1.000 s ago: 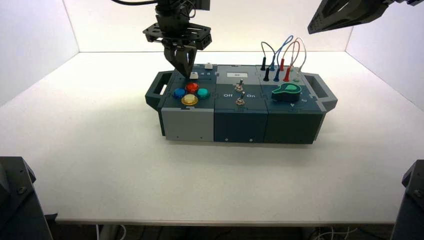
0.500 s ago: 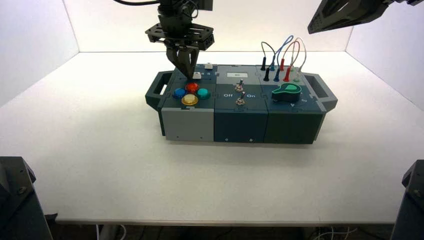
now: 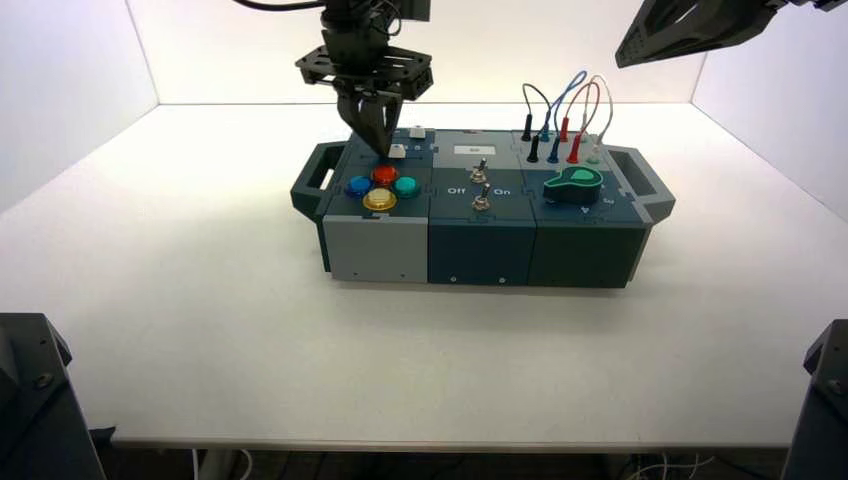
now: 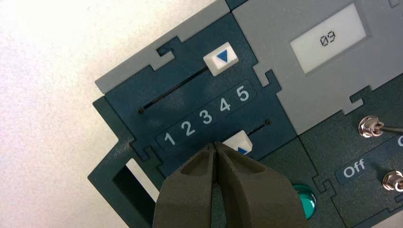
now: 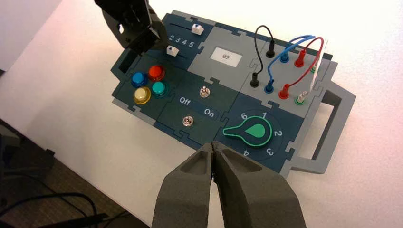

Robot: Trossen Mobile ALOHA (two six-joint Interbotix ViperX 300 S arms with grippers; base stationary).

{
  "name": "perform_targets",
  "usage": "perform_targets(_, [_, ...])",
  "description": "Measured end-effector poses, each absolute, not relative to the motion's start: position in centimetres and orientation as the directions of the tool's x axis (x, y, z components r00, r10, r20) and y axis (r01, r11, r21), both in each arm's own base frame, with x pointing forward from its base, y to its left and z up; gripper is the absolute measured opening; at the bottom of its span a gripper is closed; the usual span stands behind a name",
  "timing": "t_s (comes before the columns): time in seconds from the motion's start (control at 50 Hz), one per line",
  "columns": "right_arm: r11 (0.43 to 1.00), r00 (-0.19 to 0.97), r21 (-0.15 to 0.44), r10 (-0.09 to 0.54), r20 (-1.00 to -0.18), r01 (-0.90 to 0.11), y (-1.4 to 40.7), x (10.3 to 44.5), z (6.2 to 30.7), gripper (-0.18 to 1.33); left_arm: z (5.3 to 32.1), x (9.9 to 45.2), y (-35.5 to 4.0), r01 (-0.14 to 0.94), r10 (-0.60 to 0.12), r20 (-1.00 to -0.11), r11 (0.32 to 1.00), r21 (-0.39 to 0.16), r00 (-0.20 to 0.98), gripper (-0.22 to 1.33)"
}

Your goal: Move the bottom slider to position 5.

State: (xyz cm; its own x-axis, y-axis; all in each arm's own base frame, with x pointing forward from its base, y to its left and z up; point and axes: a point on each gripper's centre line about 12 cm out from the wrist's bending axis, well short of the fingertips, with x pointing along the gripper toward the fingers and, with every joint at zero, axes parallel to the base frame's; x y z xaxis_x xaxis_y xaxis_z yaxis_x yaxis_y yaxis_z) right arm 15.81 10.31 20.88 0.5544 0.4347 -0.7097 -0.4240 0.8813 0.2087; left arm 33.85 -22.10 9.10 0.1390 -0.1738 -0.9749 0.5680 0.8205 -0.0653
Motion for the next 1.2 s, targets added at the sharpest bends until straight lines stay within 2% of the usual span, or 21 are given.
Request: perform_targets(1.2, [0.881,0.555,0.207,0.434,-0.710,-0.424,10.3,15.8,20.9,-0.14,9.3,33.8,-24.2,0.603,-0.179,-0.976,0.795,-0.070,0.123,-0.16])
